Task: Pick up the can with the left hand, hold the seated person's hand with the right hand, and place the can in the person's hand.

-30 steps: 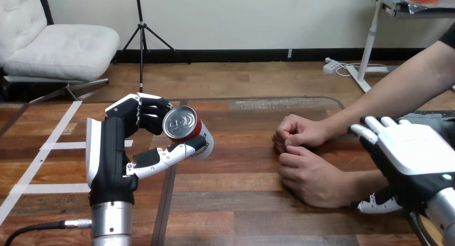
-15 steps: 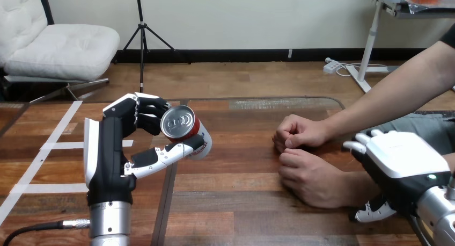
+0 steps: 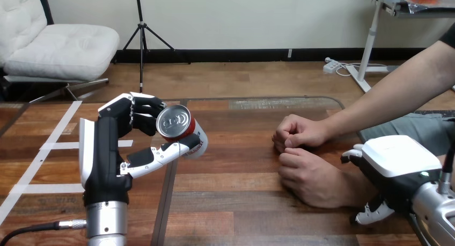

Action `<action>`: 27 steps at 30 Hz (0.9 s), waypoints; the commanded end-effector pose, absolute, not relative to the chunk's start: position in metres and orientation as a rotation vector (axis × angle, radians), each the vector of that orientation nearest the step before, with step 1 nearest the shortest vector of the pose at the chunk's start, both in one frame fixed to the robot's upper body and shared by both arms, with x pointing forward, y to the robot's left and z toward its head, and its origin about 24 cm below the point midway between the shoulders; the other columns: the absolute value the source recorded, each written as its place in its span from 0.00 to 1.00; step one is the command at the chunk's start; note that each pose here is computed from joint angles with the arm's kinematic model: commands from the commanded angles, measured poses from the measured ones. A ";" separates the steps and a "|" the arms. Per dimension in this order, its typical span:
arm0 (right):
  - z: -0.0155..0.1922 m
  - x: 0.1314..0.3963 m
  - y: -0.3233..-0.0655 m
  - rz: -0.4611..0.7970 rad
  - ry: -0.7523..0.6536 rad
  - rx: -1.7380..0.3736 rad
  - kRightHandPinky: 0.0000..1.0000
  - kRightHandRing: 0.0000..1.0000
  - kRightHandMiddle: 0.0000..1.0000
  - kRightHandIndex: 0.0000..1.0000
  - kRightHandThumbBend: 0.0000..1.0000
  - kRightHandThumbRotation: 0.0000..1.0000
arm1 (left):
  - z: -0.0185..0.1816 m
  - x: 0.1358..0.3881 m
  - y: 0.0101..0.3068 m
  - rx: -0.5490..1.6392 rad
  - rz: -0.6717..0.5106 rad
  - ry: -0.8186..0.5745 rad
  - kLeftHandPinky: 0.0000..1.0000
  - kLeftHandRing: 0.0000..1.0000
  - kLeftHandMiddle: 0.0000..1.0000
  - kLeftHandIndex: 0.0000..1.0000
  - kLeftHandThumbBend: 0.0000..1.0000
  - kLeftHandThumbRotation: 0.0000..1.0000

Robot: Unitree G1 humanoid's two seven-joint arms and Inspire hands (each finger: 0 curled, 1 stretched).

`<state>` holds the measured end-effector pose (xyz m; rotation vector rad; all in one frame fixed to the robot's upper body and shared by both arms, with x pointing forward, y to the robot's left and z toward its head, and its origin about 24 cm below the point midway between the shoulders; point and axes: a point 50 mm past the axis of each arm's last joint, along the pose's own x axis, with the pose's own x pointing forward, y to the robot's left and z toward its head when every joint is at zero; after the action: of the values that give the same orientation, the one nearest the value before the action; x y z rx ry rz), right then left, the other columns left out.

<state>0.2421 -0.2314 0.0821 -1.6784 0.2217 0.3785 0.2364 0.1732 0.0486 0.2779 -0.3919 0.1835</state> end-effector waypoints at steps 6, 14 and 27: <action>0.097 0.262 -0.225 0.377 0.195 -1.719 0.98 0.90 0.87 0.83 0.75 0.29 | 0.074 0.247 0.167 0.246 0.182 -0.516 0.38 0.41 0.44 0.43 0.73 0.00; 0.095 0.266 -0.223 0.387 0.223 -1.728 0.95 0.89 0.87 0.83 0.76 0.28 | 0.074 0.247 0.168 0.247 0.182 -0.518 0.38 0.41 0.44 0.43 0.73 0.00; 0.094 0.267 -0.221 0.397 0.227 -1.741 0.83 0.85 0.84 0.81 0.73 0.23 | 0.075 0.247 0.169 0.247 0.185 -0.513 0.38 0.41 0.44 0.43 0.73 0.00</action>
<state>0.2550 -0.2227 0.0774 -1.6923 0.2770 0.4365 0.2365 0.1730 0.0486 0.2773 -0.3906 0.1796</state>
